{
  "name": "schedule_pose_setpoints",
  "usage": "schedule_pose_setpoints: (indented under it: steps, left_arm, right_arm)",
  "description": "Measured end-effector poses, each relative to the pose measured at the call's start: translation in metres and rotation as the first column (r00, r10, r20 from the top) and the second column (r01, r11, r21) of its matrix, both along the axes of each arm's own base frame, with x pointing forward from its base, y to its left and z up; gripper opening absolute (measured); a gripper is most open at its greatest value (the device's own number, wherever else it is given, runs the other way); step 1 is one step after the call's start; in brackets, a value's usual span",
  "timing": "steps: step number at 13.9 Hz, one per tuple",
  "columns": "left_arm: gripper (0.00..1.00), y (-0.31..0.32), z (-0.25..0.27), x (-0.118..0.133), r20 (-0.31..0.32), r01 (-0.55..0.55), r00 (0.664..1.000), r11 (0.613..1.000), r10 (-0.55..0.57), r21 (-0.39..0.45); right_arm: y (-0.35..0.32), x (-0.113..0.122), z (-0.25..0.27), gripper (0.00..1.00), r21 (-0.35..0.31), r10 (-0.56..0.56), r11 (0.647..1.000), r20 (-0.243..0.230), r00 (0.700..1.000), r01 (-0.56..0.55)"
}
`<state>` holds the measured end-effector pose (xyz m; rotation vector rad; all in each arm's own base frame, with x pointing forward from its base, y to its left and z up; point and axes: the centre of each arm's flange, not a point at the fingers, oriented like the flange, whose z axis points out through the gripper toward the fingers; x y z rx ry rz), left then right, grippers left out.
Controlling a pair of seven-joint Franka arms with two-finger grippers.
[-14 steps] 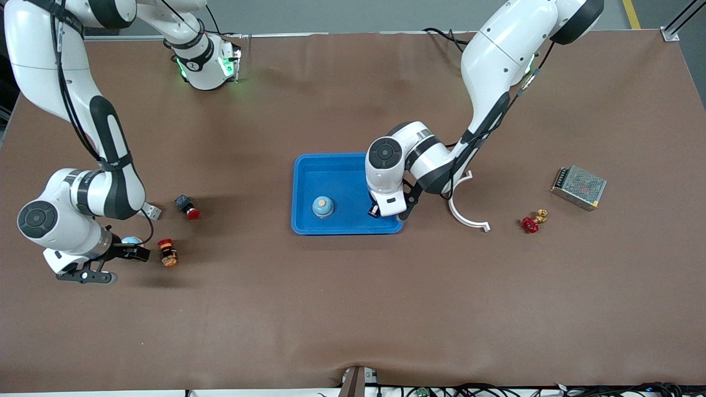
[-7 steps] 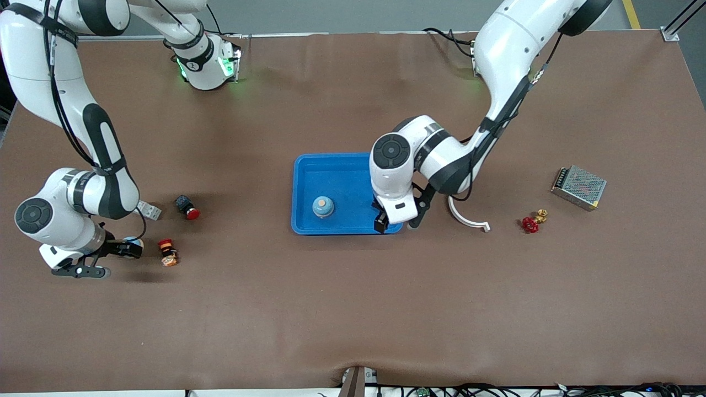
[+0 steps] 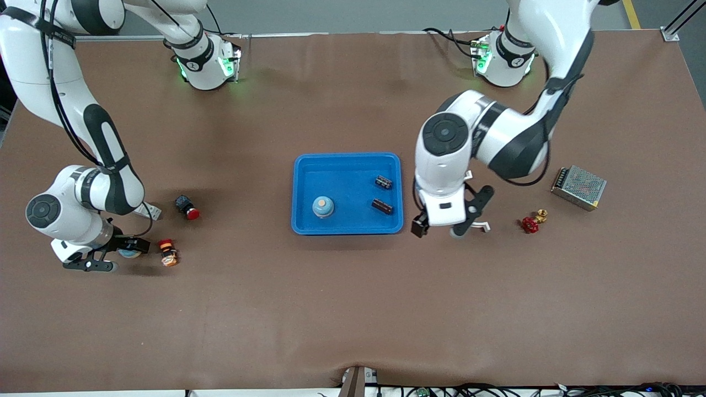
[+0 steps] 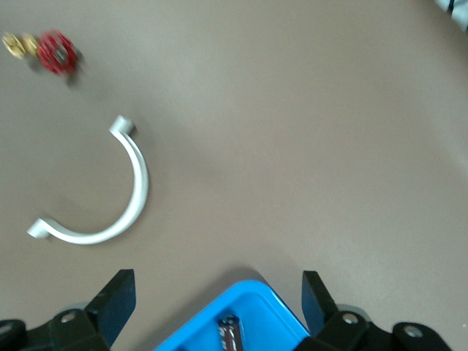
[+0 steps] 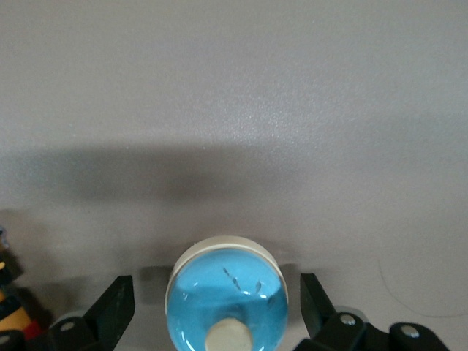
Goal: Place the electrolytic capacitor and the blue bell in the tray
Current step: 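Withdraw the left gripper to rest while the right gripper lifts the bell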
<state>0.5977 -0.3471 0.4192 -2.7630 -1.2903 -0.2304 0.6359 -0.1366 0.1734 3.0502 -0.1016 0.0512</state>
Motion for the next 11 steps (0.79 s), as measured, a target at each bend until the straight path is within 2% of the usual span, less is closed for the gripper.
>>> schedule_pose_setpoints:
  steps: [3, 4, 6, 9, 11]
  left_arm:
    - [1.0, 0.037, 0.048, 0.003, 0.024, -0.017, 1.0, 1.0, 0.016, 0.023]
    - [1.0, 0.047, 0.061, 0.005, 0.032, 0.007, 0.999, 1.0, -0.008, 0.028]
    - [1.0, 0.061, 0.083, 0.007, 0.054, 0.059, 0.997, 0.998, -0.061, 0.031]
    - [1.0, 0.089, 0.111, 0.017, 0.078, 0.117, 0.99, 0.993, -0.119, 0.035]
    - [1.0, 0.122, 0.127, 0.025, 0.073, 0.171, 0.982, 0.985, -0.172, 0.019]
  right_arm:
    - [0.0, -0.001, -0.001, 1.0, 0.001, 0.0, 1.0, -0.002, 1.0, 0.0]
    - [0.0, -0.001, -0.001, 0.93, 0.001, 0.0, 1.0, -0.002, 1.0, 0.0]
    - [0.001, 0.0, 0.0, 0.7, 0.002, 0.001, 1.0, 0.0, 1.0, -0.001]
    - [0.005, 0.001, 0.001, 0.67, 0.021, -0.014, 1.0, 0.005, 1.0, 0.014]
    - [0.013, 0.002, 0.007, 0.67, 0.062, -0.041, 0.997, -0.009, 0.999, 0.041]
